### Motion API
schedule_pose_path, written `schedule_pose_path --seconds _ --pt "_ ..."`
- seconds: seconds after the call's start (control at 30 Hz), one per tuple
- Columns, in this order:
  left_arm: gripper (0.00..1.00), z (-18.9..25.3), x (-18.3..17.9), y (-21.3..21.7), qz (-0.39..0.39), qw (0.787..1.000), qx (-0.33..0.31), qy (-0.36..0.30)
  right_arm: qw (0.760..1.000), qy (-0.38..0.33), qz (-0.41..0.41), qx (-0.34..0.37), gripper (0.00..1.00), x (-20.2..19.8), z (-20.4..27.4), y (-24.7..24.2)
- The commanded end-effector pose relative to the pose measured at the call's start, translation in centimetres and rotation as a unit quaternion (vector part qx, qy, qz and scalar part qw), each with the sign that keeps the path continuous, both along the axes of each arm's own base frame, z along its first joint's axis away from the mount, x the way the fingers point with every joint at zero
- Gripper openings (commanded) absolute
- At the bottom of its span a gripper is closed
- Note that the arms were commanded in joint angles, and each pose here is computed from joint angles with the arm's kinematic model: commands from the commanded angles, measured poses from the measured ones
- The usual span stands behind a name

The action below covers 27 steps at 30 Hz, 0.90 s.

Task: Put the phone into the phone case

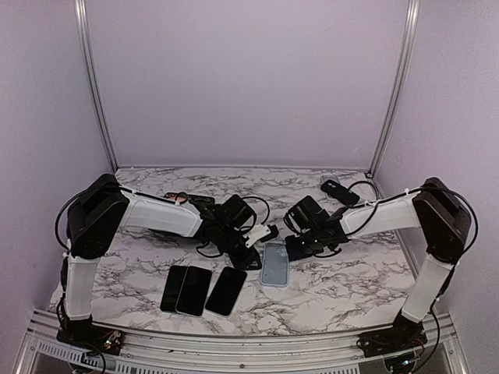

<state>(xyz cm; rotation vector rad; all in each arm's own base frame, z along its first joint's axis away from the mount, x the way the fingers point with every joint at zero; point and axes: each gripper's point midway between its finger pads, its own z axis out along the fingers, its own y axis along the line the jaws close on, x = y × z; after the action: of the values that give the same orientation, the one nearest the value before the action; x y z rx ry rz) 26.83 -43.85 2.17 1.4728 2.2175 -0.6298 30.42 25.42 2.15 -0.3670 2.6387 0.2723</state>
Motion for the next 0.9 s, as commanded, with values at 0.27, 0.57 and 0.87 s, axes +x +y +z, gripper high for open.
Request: schedule_pose_path --seconds 0.27,0.57,0.87 --pt "0.34 0.2 -2.2 0.6 0.022 0.999 0.002 0.024 0.999 -0.025 0.029 -0.003 0.00 2.4 1.7 1.5" --pt "0.67 9.9 2.6 6.5 0.198 0.977 -0.054 -0.056 0.996 -0.082 0.015 0.014 0.51 3.0 9.6 1.9" --pt "0.99 12.3 3.5 19.8 0.442 0.876 -0.048 -0.186 0.998 -0.043 0.028 -0.029 0.99 -3.5 9.6 8.1"
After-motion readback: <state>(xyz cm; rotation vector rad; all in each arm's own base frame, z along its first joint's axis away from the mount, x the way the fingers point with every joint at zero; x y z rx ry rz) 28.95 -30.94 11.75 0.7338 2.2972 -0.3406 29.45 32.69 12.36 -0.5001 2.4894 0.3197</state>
